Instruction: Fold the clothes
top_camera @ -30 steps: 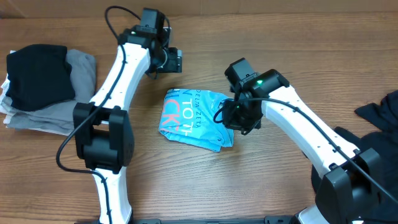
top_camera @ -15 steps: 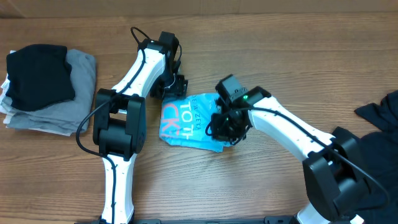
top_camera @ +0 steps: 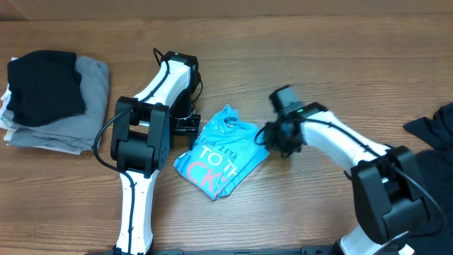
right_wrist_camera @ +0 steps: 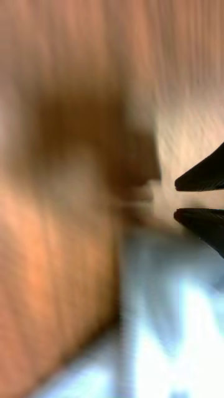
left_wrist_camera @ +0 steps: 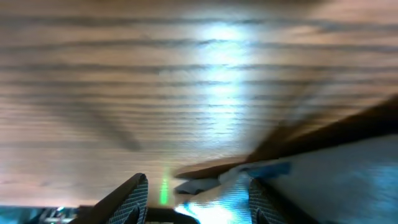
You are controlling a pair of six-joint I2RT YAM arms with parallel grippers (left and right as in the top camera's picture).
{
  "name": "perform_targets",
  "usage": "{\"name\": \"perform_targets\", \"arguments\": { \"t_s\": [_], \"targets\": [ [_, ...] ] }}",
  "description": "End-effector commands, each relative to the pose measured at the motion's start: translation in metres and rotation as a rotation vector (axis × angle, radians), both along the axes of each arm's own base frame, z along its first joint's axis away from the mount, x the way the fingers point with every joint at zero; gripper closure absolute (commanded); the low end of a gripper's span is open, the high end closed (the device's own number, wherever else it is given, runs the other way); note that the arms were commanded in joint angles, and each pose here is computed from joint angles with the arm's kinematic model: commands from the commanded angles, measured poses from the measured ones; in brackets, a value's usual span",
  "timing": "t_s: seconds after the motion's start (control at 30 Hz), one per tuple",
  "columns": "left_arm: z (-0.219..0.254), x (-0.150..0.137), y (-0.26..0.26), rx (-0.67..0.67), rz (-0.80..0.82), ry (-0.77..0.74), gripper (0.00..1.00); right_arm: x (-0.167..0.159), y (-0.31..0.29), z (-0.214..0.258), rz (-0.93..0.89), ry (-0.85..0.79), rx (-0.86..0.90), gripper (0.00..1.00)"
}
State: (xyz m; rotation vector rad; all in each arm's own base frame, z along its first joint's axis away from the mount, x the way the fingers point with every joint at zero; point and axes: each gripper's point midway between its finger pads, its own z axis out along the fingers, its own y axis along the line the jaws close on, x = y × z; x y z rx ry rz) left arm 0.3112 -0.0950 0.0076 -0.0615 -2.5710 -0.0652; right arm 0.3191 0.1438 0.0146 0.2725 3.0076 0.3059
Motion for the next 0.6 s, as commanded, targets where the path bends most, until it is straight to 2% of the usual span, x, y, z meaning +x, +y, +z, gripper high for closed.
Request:
{"name": "perform_targets", "arguments": {
  "t_s": [0.0,0.1,0.2,0.23,0.3,0.37,0.47,0.5,0.57],
  "targets": [
    [0.009,0.007,-0.021,-0.1,0.071,-0.047,0.47,0.011,-0.033,0.001,0.01,-0.026,-0.063,0.86],
    [0.031,0.034,-0.026,-0.138,0.101,-0.211,0.46,0.0,-0.036,0.001,-0.006,0.039,-0.023,0.82],
    [0.062,0.066,-0.032,-0.194,0.115,-0.414,0.38,-0.01,-0.025,0.002,0.004,0.084,0.045,0.77],
    [0.086,0.087,-0.039,-0.25,0.11,-0.548,0.31,-0.014,-0.013,0.005,0.02,0.1,0.099,0.73],
    [0.104,0.1,-0.049,-0.311,0.095,-0.635,0.2,-0.016,-0.008,0.005,0.028,0.105,0.115,0.71],
    [0.116,0.107,-0.063,-0.4,0.046,-0.686,0.19,-0.016,-0.006,0.005,0.035,0.104,0.115,0.71],
    [0.116,0.102,-0.082,-0.481,-0.024,-0.676,0.25,-0.016,-0.006,0.005,0.037,0.102,0.115,0.7],
    [0.114,0.1,-0.086,-0.492,-0.049,-0.665,0.29,-0.016,-0.006,0.005,0.037,0.102,0.115,0.7],
    [0.105,0.094,-0.093,-0.495,-0.085,-0.633,0.49,-0.017,-0.006,0.005,0.037,0.103,0.115,0.69]
  ]
}}
